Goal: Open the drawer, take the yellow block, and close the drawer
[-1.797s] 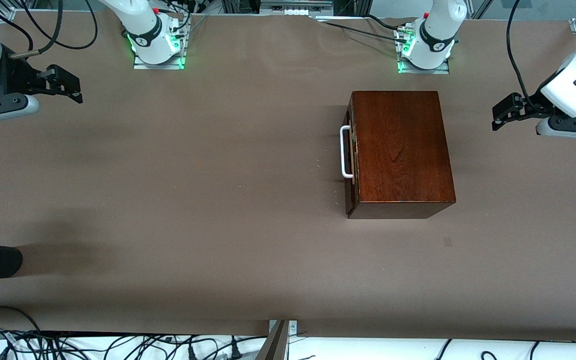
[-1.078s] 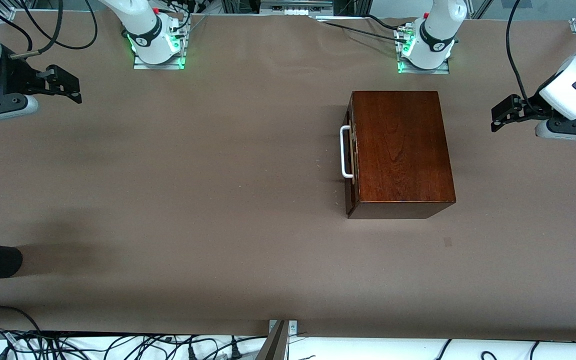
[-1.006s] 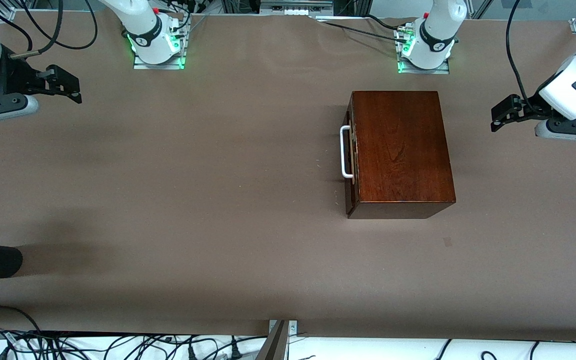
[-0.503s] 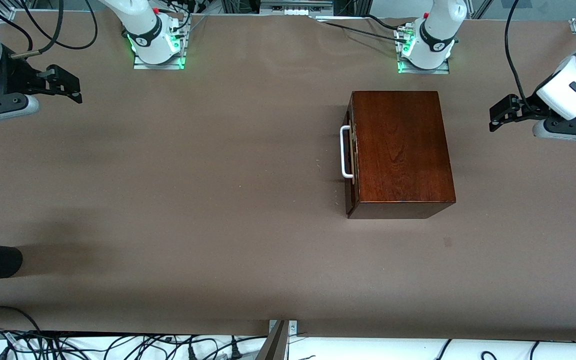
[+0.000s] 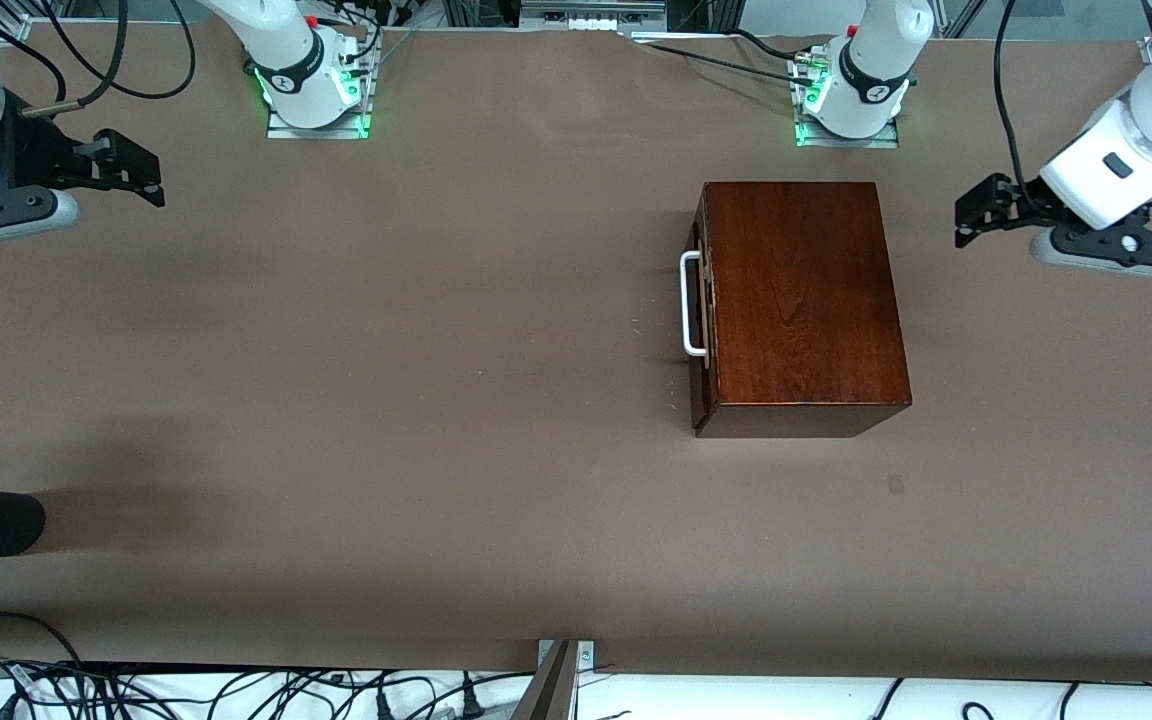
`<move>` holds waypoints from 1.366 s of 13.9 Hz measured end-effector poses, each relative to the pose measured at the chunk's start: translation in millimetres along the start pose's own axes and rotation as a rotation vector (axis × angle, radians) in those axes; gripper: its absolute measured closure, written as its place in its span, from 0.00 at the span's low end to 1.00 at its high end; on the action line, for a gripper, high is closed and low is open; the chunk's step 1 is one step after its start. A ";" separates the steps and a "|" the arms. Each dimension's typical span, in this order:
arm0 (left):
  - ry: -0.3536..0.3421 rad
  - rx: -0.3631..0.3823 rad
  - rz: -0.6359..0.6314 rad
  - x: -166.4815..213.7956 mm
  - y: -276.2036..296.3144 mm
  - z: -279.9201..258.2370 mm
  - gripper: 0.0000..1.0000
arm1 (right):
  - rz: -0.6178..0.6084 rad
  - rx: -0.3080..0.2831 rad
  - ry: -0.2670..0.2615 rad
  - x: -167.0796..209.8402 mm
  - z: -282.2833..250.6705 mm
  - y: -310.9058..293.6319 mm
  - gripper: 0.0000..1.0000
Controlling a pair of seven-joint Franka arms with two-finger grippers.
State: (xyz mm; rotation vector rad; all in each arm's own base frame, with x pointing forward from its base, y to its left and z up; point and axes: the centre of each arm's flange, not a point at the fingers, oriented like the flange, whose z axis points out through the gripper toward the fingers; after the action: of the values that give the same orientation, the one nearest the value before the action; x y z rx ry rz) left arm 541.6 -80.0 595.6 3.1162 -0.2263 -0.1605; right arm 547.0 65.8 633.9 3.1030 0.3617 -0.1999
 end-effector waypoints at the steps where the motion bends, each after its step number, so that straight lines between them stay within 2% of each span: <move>1: -0.012 -0.017 -0.017 1.5 18.8 4.0 0.00 | 0.000 0.000 0.000 0.0 0.0 -0.1 0.00; 5: -0.073 -0.018 -0.072 16.3 111.5 45.0 0.00 | -0.001 0.000 0.001 0.1 -0.3 -0.6 0.00; 10: -0.135 -0.034 0.023 30.7 230.2 127.4 0.00 | -0.020 -0.003 0.031 -0.3 -13.5 -11.1 0.00; 14: -0.076 -0.068 0.077 46.5 277.7 166.8 0.00 | -0.052 0.000 0.036 0.9 -15.4 -29.1 0.00; 15: -0.065 -0.056 0.078 47.5 285.9 172.4 0.00 | -0.059 0.000 0.036 1.1 -15.5 -32.5 0.00; 19: -0.036 0.093 0.100 34.6 329.5 210.0 0.00 | -0.060 0.000 0.036 1.1 -15.5 -33.4 0.00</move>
State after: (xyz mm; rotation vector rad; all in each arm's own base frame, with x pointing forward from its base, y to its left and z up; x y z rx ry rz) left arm 506.8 -412.2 389.9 3.1869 -0.4005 -0.2108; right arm 542.3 99.0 649.2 3.1017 0.4566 -0.1444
